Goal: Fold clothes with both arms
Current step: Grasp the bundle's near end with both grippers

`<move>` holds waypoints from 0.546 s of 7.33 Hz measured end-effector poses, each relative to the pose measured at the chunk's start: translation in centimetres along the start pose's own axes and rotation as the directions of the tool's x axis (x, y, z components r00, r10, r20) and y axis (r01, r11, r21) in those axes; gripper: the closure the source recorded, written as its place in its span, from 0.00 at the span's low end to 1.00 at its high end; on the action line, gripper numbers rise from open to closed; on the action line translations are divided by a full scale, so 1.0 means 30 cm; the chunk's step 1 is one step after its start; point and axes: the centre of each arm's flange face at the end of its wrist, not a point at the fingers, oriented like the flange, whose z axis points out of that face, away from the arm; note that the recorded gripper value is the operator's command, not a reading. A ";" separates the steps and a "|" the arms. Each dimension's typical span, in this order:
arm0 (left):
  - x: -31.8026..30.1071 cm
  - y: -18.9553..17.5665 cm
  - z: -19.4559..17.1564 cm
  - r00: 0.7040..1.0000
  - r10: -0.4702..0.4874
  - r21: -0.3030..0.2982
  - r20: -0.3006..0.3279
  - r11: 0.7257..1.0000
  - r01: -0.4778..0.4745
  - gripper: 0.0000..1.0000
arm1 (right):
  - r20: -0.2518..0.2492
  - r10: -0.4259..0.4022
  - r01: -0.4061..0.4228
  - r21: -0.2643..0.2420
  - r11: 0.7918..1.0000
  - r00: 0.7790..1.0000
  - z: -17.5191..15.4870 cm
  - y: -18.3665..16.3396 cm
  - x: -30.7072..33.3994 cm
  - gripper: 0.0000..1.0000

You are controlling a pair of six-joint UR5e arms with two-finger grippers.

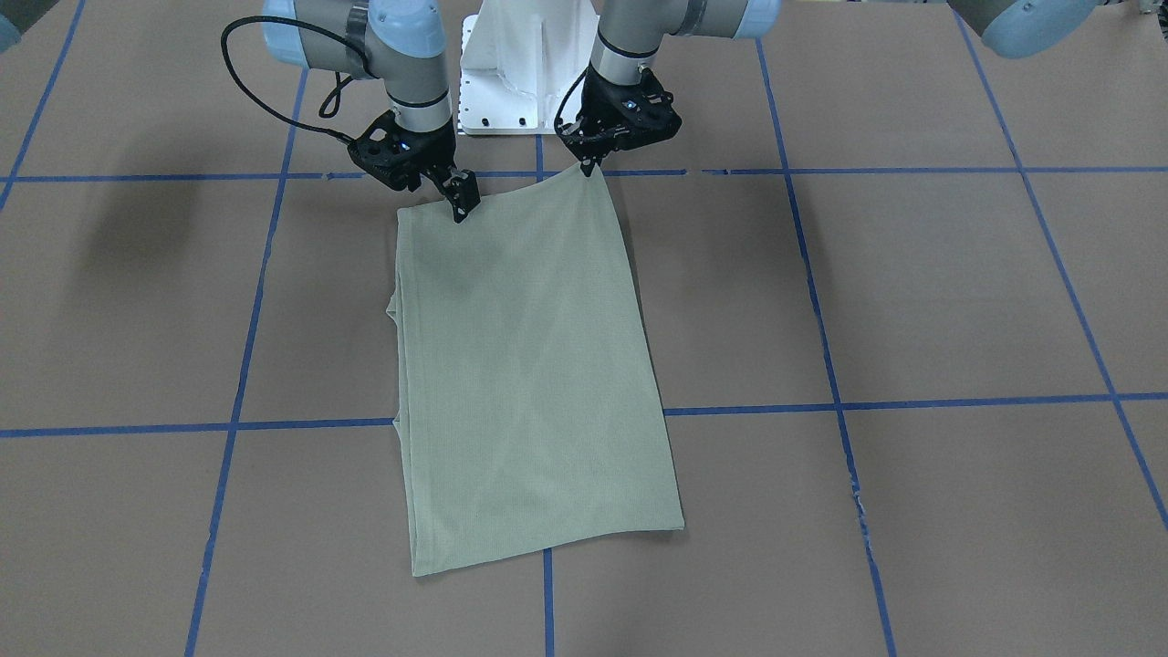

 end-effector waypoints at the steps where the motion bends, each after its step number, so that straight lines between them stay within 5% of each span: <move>1: -0.001 0.000 0.000 1.000 0.000 0.000 0.000 1.000 0.000 1.00 | 0.000 0.000 0.000 0.000 1.000 1.000 0.000 0.001 0.000 0.20; 4: -0.002 0.001 0.000 1.000 -0.001 0.000 0.001 1.000 0.001 1.00 | -0.001 -0.001 0.001 -0.001 1.000 1.000 0.002 0.005 0.002 0.34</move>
